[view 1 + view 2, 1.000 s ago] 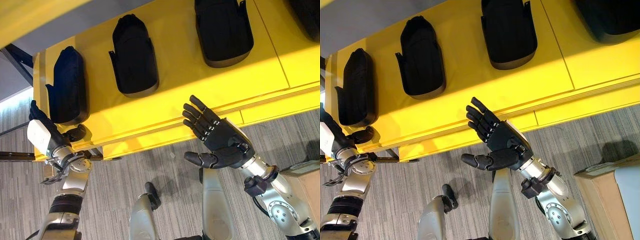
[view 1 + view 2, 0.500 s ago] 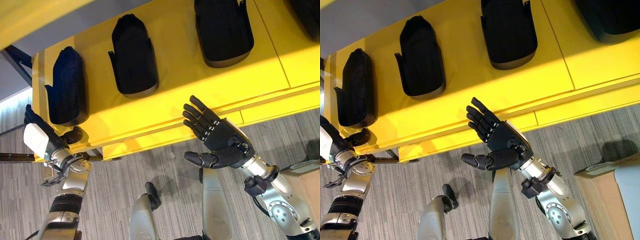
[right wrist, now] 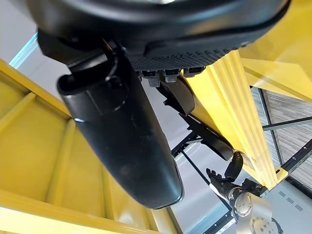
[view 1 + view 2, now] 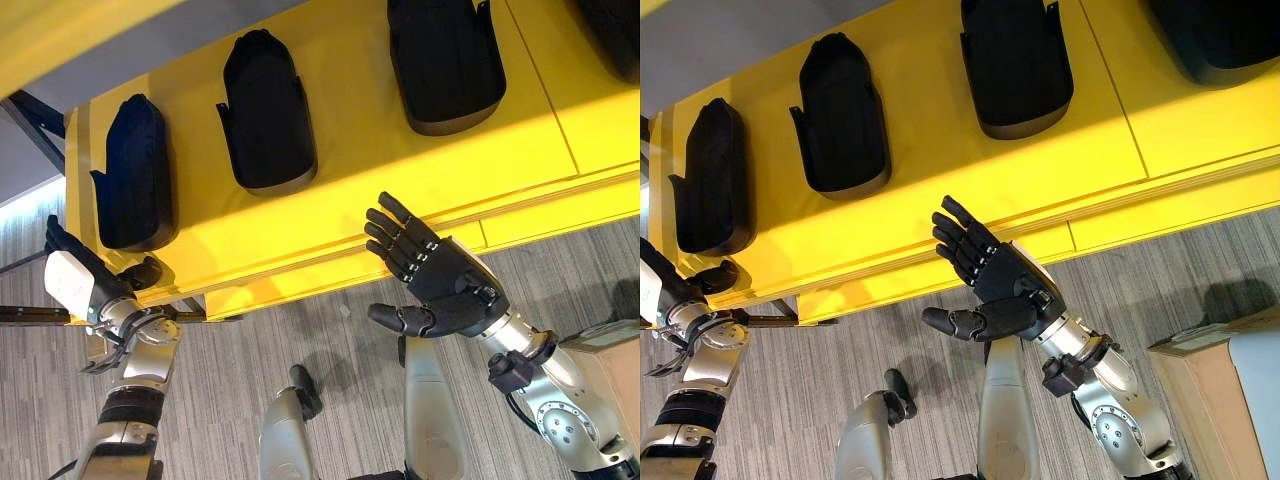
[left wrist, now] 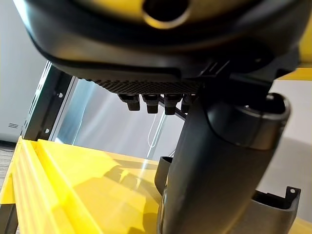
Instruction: Move parts from the plastic box to the shelf.
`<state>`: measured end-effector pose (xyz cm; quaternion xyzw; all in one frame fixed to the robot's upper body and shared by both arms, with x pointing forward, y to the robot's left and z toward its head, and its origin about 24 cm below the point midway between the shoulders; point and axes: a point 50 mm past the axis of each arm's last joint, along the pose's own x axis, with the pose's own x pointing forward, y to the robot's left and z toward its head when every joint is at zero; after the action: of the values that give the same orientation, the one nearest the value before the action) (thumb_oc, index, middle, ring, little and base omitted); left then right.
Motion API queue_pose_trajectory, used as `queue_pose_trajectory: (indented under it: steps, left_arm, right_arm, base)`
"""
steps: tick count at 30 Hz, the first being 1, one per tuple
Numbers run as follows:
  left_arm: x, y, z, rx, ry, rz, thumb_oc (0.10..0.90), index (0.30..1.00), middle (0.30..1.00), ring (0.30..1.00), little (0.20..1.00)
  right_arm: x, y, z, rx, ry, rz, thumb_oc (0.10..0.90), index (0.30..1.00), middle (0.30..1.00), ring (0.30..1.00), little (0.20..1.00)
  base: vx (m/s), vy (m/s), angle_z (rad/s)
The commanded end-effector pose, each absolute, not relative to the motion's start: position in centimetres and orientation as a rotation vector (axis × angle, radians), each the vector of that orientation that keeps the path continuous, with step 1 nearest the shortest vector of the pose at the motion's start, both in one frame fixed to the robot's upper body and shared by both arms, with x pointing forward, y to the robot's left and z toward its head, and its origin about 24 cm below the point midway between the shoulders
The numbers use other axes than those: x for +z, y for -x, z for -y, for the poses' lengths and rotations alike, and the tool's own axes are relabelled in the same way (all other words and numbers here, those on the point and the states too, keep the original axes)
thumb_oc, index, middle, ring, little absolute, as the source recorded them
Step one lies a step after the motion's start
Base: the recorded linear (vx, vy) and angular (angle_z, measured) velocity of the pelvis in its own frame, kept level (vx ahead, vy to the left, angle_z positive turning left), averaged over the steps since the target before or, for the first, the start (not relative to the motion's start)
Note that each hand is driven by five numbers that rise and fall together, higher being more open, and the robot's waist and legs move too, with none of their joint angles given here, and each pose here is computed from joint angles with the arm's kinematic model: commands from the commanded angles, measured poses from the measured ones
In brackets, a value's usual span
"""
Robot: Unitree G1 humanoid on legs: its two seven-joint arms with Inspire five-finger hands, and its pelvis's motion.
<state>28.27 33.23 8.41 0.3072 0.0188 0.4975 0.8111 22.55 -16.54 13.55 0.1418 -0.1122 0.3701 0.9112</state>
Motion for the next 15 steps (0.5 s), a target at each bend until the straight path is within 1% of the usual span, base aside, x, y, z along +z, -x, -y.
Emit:
queue_pose_trajectory:
  steps: [1,15]
  left_arm:
    - [14.1,-25.9,-39.3,1.333,-0.736,0.111,0.900,1.000,1.000,1.000,1.000]
    - [15.3,-26.6,-39.3,1.357,-0.705,0.157,0.900,1.000,1.000,1.000,1.000]
  right_arm:
    - [17.8,-22.1,14.5,0.908,-0.334,0.486,0.900,1.000,1.000,1.000,1.000]
    - [18.0,-22.1,14.4,0.922,-0.323,0.476,0.900,1.000,1.000,1.000,1.000]
  base:
    - [0.00,0.000,0.00]
    - [0.00,0.004,-0.01]
